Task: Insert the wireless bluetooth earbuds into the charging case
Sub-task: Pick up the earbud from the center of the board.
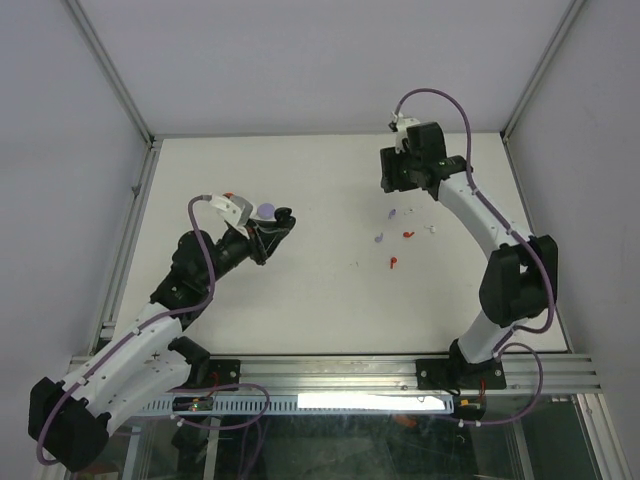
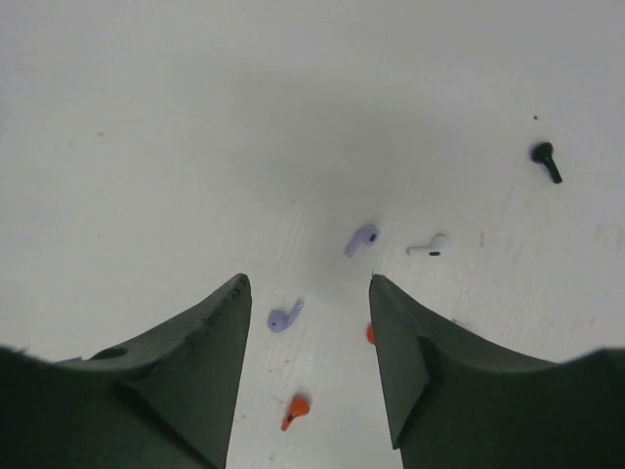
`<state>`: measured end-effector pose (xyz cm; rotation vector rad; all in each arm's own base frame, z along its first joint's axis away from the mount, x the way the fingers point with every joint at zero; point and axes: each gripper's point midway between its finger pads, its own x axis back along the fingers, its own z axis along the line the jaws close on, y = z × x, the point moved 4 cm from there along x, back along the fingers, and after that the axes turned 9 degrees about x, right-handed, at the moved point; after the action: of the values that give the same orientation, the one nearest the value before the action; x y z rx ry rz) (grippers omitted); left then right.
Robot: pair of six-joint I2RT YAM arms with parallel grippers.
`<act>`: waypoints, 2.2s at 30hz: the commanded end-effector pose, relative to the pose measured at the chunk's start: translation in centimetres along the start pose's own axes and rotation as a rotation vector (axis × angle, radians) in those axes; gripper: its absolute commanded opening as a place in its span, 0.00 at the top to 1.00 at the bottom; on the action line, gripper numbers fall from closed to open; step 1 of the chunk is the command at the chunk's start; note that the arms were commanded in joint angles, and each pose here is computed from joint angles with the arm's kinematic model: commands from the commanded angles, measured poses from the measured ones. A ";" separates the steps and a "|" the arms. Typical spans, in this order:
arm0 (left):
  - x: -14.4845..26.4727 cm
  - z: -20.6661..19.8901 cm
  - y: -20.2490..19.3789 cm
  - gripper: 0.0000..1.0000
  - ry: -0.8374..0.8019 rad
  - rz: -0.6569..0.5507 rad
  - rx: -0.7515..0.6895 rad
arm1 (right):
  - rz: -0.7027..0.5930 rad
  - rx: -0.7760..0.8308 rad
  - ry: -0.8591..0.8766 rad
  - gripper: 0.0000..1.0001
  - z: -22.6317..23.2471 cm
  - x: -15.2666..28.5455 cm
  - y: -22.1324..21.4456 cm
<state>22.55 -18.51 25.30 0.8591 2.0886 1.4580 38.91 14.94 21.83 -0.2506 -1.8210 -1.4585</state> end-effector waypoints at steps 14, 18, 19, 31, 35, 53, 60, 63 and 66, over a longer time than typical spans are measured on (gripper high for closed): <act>-0.6 0.1 0.4 1.00 -0.031 0.111 -0.207 | 0.149 -0.026 -0.124 0.54 -15.3 -7.8 -1.5; -0.9 0.2 0.1 1.00 -0.041 0.113 -0.207 | 0.169 -0.038 -0.100 0.55 -17.0 -10.2 -2.5; -1.0 0.2 -0.1 1.00 -0.043 0.119 -0.205 | 0.167 -0.039 -0.103 0.55 -17.4 -10.6 -2.5; -2.0 0.7 -0.9 1.00 -0.042 0.165 -0.192 | 0.253 -0.032 -0.045 0.57 -18.6 -15.2 -5.0; -2.2 0.7 -1.0 1.00 -0.048 0.170 -0.186 | 0.283 -0.039 -0.035 0.58 -18.3 -15.1 -6.0; -2.3 0.5 -0.8 1.00 -0.056 0.165 -0.177 | 0.447 0.011 -0.064 0.65 -16.3 -14.3 -8.8; -2.2 0.4 -0.7 1.00 -0.058 0.162 -0.175 | 0.473 0.024 -0.065 0.68 -16.1 -14.2 -9.0; -2.2 0.3 -0.8 1.00 -0.060 0.162 -0.173 | 0.498 0.022 -0.076 0.71 -16.2 -14.2 -9.3; -2.1 0.3 -0.6 1.00 -0.058 0.158 -0.175 | 0.501 0.025 -0.084 0.76 -16.0 -13.7 -9.0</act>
<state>23.91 -19.26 21.07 1.1010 1.8959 1.7183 51.89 2.19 6.11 -0.6430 -1.7092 -1.1609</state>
